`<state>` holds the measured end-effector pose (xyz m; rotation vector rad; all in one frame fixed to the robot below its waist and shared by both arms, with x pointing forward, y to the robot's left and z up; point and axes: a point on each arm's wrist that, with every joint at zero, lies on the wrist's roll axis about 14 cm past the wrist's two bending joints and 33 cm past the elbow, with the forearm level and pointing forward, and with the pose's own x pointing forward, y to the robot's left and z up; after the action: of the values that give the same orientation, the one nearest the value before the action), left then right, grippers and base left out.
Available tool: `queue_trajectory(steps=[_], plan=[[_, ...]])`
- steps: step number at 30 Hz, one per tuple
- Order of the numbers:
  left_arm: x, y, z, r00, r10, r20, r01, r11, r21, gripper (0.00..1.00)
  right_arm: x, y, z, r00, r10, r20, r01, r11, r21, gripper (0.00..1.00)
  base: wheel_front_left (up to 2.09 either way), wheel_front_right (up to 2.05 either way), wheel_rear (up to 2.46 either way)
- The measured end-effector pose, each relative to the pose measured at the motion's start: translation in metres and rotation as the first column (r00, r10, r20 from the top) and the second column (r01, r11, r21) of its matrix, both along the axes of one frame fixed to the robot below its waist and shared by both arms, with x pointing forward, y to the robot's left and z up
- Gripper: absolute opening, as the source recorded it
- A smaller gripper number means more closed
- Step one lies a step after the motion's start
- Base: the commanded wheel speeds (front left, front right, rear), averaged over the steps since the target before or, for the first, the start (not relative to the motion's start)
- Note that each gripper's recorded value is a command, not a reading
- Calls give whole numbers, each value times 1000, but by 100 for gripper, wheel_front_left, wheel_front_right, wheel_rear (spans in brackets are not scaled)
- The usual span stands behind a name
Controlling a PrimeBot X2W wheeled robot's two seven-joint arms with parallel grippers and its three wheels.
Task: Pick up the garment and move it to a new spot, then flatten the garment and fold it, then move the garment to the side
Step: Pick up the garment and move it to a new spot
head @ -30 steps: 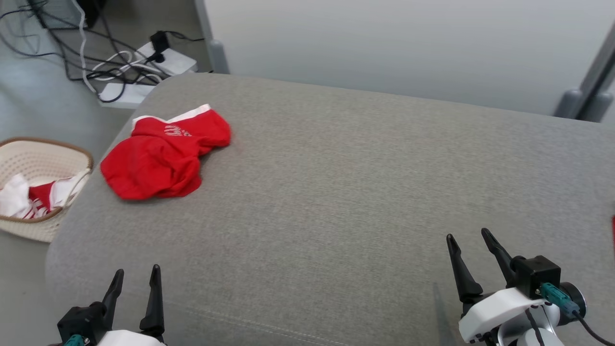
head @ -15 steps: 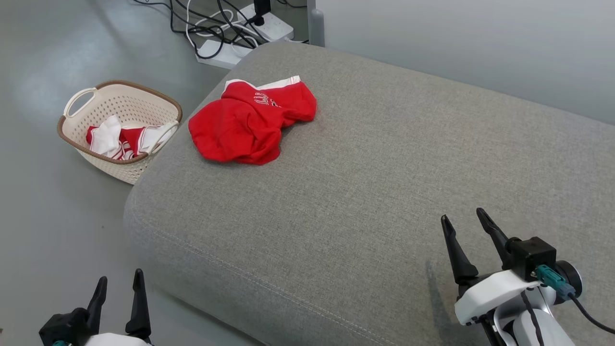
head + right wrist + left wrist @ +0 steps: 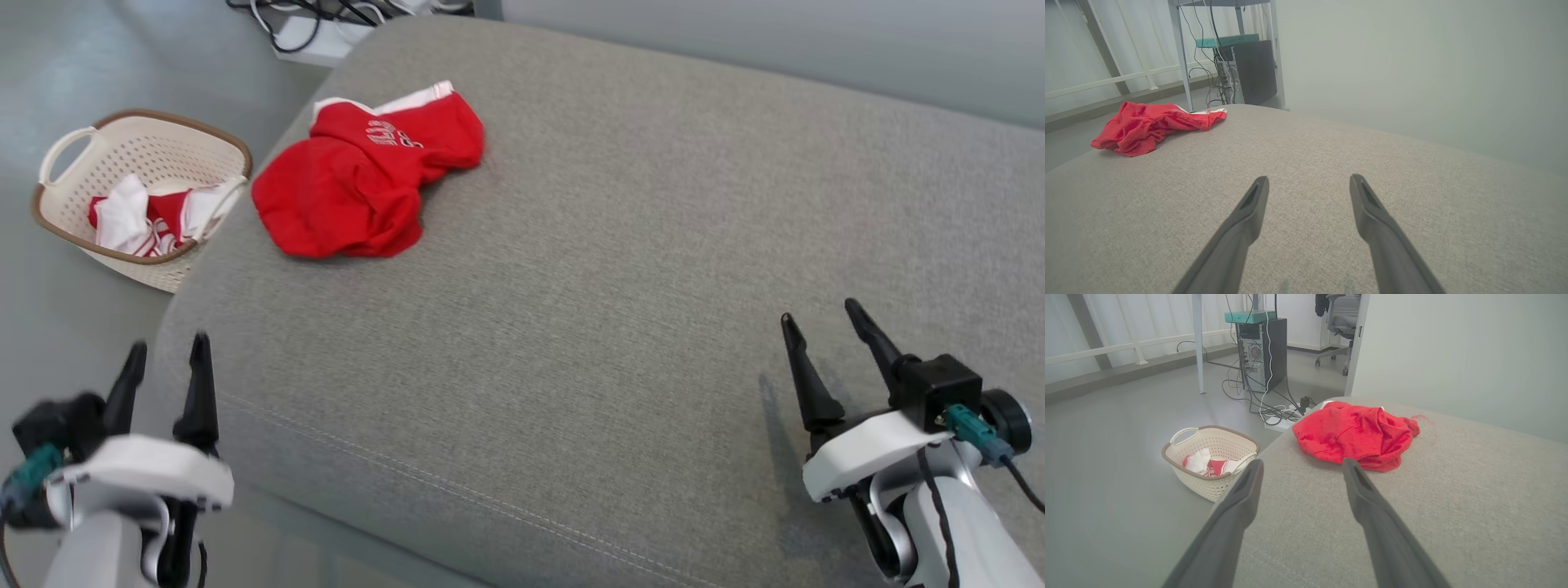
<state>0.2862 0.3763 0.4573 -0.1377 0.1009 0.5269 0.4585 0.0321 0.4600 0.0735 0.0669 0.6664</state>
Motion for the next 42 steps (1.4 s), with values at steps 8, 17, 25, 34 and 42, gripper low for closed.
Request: queue_trajectory(steps=[8,17,25,34,42], plan=[[82,3,10,991,-133,-21,133,991,2,100,23,-30,-19,997,-67,-22,66,997,-38,100,0,0,0],[135,-6,-26,981,-172,-86,163,981,-104,100,35,-78,-35,983,-176,-43,173,982,-76,100,0,0,0],[156,-23,-63,973,-188,-135,162,969,-186,100,37,-120,-43,961,-269,-57,262,958,-115,100,0,0,0],[196,-31,-49,984,-176,-20,168,963,-213,100,36,-145,-45,945,-321,-55,311,940,-139,100,0,0,0],[200,-32,-69,989,-136,-61,119,968,-222,100,30,-160,-49,930,-361,-71,347,925,-152,100,0,0,0]])
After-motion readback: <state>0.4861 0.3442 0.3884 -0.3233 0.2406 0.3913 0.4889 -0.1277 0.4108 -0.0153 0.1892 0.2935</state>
